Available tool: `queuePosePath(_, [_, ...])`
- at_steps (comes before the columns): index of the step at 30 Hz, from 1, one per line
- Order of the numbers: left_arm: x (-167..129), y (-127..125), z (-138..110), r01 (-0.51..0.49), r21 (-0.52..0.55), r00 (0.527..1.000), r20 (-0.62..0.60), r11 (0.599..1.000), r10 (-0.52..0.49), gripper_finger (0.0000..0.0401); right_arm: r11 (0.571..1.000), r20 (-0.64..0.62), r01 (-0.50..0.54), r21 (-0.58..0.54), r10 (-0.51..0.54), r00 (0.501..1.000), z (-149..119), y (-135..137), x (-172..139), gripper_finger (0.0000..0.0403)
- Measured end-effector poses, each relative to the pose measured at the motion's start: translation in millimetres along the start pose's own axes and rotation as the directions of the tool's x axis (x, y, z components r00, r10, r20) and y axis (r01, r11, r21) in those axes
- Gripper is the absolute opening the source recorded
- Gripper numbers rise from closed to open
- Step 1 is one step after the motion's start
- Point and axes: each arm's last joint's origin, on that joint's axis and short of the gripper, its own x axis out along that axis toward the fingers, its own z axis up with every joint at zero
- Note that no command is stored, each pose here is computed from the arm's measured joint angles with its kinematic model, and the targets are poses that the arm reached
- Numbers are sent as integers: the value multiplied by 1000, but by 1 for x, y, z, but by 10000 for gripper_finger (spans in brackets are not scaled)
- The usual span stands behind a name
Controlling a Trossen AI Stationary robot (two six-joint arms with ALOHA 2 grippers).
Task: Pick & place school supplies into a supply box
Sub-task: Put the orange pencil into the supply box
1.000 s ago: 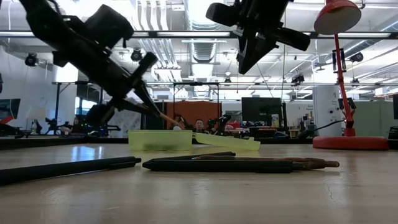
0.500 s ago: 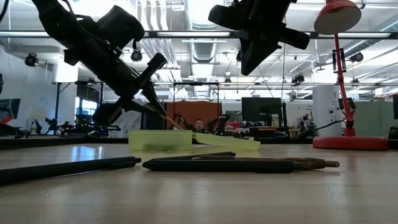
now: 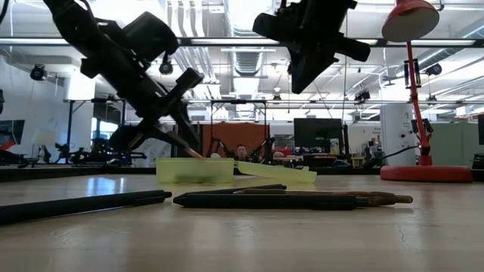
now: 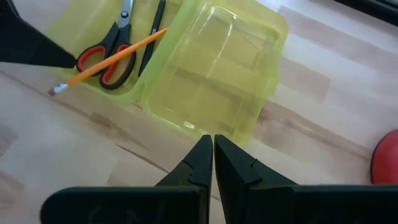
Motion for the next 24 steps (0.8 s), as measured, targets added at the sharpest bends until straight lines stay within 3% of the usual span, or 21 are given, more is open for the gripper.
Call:
queuePosePath(6, [-1, -5, 18, -19, 92, 999, 44, 996, 15, 171, 999, 0, 4, -36, -4, 1000, 2, -1, 1, 9])
queuePosePath(10, [-5, -7, 23, -43, 175, 999, 12, 984, 41, 213, 994, -12, 0, -108, -1, 1000, 2, -1, 2, 9])
queuePosePath(17, [-13, -34, 13, 114, 348, 988, -142, 931, -67, 200, 983, -55, 2, -183, -13, 998, 11, -6, 14, 9])
queuePosePath(19, [-9, -42, 13, 101, 394, 991, -121, 914, -58, 189, 983, -58, 9, -181, -20, 998, 15, -9, 20, 9])
queuePosePath(24, [14, -45, 11, -6, 496, 985, -145, 869, 89, 167, 986, -79, 17, -166, -31, 996, 21, -14, 28, 9])
